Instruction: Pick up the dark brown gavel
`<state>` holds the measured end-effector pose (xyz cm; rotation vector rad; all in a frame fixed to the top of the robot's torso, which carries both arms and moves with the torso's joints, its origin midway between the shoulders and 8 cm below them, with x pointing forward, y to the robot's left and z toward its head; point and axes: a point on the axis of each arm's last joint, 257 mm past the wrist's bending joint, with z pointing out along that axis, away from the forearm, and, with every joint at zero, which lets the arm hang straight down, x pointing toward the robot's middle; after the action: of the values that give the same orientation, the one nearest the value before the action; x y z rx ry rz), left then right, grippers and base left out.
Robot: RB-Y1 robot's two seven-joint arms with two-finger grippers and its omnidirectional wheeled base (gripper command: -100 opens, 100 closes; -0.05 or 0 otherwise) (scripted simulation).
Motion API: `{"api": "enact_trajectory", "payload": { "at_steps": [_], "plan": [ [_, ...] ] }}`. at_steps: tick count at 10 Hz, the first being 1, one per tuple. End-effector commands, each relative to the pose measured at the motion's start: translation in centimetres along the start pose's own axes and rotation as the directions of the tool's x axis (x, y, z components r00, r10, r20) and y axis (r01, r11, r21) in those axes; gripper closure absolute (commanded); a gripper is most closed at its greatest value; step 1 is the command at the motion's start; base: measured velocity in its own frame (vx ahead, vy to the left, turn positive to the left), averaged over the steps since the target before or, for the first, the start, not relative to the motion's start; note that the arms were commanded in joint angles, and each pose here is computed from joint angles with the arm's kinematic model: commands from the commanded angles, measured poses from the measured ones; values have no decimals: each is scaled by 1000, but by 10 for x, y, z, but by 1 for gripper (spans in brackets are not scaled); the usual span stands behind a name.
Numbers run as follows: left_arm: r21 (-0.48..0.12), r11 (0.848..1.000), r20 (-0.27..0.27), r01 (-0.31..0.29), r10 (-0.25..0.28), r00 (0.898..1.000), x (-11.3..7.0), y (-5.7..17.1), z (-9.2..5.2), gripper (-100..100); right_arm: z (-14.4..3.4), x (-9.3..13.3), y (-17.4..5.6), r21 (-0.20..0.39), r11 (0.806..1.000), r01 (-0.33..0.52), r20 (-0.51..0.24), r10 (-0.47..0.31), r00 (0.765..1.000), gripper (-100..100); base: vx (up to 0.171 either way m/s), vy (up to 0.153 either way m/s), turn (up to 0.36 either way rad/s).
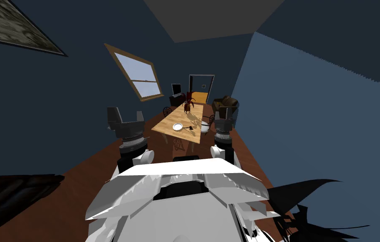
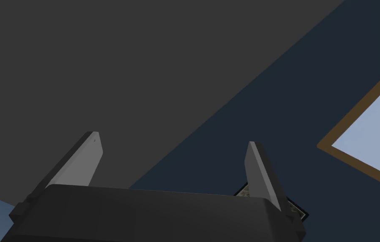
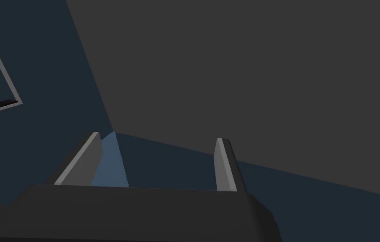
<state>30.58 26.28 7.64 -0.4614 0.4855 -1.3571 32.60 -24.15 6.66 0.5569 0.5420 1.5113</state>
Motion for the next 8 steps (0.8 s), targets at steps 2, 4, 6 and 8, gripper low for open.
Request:
{"api": "enact_trajectory", "payload": {
  "at_steps": [2, 4, 6, 8],
  "plan": [
    [0, 1000, 0, 0, 0, 1000, 0, 0, 0, 0, -21, 10, -27, 96, 995, 22, -66, -15, 998, -100, -29, 65, 114],
    [0, 1000, 0, 0, 0, 1000, 0, 0, 0, 0, -45, 16, -54, 191, 981, 41, -105, -21, 994, -100, -32, 129, 162],
    [0, 1000, 0, 0, 0, 1000, 0, 0, 0, 0, -62, 18, -70, 247, 968, 53, -125, -22, 992, -100, -24, 121, 110],
    [0, 1000, 0, 0, 0, 1000, 0, 0, 0, 0, -101, 24, -103, 368, 926, 81, -168, -20, 986, -100, 10, 146, 212]
  ]
}}
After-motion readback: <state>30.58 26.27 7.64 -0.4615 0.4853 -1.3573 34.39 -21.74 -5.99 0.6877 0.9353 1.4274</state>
